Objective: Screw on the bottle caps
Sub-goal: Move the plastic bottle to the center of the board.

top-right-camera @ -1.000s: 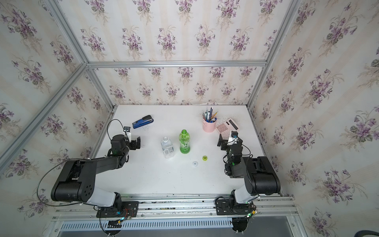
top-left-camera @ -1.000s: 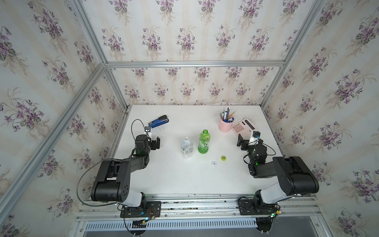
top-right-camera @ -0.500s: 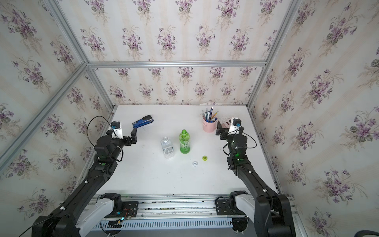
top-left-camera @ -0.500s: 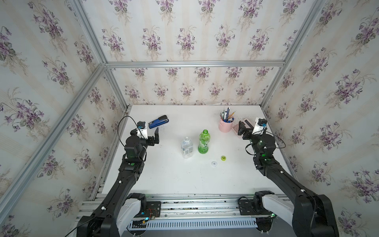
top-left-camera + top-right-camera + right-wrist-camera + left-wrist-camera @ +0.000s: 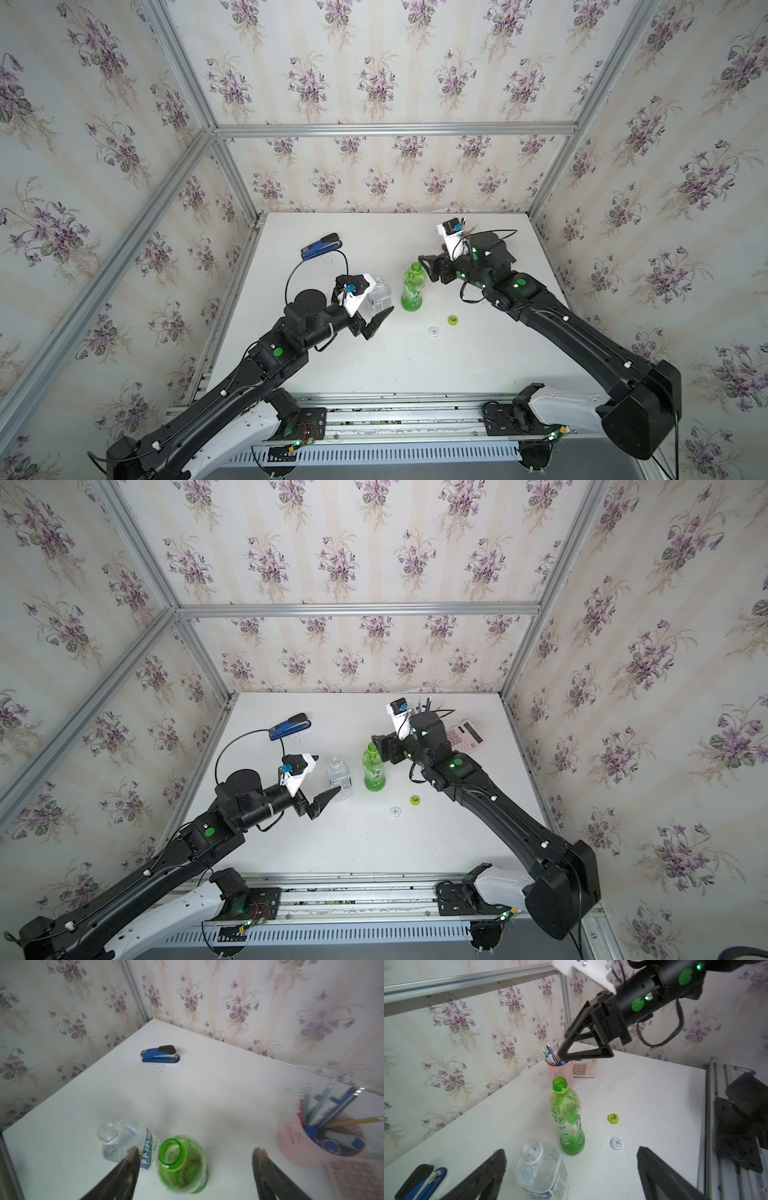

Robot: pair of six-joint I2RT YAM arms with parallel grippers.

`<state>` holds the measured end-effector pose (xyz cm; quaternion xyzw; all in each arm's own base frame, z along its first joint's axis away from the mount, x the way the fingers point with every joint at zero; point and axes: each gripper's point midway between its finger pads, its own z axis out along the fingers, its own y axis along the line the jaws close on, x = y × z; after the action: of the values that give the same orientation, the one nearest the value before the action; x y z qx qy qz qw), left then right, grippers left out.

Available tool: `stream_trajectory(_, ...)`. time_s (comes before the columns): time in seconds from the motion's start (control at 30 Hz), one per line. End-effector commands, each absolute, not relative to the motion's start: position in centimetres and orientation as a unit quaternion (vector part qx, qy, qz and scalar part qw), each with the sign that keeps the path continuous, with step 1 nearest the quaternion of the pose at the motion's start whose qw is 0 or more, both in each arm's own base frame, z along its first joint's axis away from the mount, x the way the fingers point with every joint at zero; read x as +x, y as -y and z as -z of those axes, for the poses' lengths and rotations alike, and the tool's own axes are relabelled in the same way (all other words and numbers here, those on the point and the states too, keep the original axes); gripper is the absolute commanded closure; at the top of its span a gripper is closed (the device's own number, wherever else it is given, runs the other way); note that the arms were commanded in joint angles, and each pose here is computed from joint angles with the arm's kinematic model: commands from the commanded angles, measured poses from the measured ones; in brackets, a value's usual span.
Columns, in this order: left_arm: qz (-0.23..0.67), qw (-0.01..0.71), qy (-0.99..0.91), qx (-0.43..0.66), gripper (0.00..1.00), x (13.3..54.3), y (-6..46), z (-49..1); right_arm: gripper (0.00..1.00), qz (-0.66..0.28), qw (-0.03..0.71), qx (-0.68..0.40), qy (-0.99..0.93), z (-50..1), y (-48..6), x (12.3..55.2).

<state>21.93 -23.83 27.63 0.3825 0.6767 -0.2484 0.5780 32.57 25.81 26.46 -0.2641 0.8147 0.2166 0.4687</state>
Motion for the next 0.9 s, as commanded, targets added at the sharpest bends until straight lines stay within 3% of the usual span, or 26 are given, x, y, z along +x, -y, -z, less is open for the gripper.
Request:
stream_trajectory(0.0,0.283,0.564,-0.662,0.405,0.0,20.6,24.9,-26.5,0.19,-0.202,0.426,-0.294,-0.832,-24.2,-26.6,31.9)
stream_trajectory(0.53,0.32,0.58,-0.66,0.354,0.0,21.4,25.4,-24.2,0.44,-0.186,0.403,-0.306,-0.842,-21.3,-29.4,33.6)
stream_trajectory(0.87,0.348,0.571,-0.647,0.367,0.0,21.4,27.1,-22.9,0.77,-0.179,0.408,-0.309,-0.84,-21.5,-28.6,32.5)
